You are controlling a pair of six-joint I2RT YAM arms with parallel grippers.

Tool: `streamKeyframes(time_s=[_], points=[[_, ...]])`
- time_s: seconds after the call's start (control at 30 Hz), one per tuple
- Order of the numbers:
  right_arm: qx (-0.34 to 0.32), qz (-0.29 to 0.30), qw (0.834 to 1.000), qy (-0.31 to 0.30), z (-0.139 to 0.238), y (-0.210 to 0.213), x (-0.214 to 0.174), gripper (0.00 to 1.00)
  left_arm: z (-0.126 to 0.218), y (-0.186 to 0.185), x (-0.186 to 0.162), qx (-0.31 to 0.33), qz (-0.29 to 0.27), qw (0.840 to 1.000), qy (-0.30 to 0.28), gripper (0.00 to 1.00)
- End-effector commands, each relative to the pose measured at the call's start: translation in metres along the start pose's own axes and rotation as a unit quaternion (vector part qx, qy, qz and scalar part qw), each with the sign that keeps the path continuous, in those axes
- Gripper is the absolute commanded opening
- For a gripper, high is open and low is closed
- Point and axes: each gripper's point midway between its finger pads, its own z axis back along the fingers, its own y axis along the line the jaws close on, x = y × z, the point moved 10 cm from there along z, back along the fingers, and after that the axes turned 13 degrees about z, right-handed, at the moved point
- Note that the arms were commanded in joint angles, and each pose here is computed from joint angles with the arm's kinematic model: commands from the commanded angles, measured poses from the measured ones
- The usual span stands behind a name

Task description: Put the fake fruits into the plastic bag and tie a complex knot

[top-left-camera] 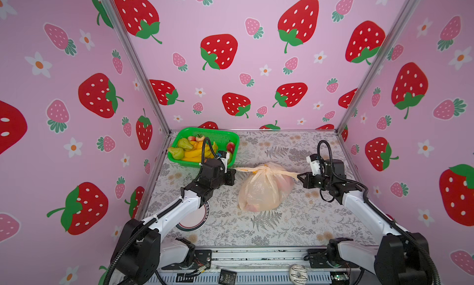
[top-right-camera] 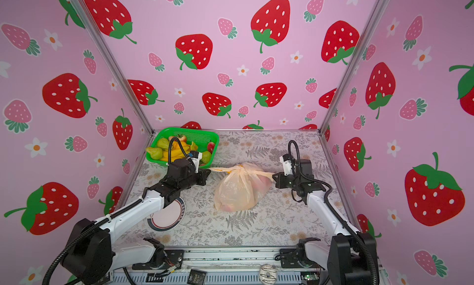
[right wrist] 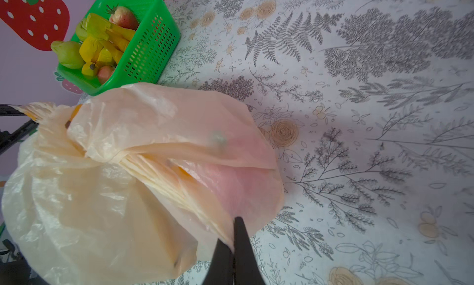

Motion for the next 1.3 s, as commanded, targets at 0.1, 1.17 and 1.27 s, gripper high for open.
streamKeyframes(time_s=[0.1, 1.17, 1.27], points=[[-0.032, 0.018, 0.998, -0.060, 0.008, 0.006, 0.021, 0.00, 0.019, 0.000, 0.022, 0.037, 0.015, 0.996, -0.078, 0.00], [-0.077, 0.027, 0.992, -0.095, -0.001, 0.000, 0.004, 0.04, 0.011, 0.016, 0.007, 0.031, -0.002, 0.998, -0.058, 0.02], [-0.074, 0.045, 0.989, -0.121, 0.008, 0.006, 0.012, 0.16, 0.014, 0.012, 0.008, 0.014, -0.009, 0.998, -0.055, 0.22]])
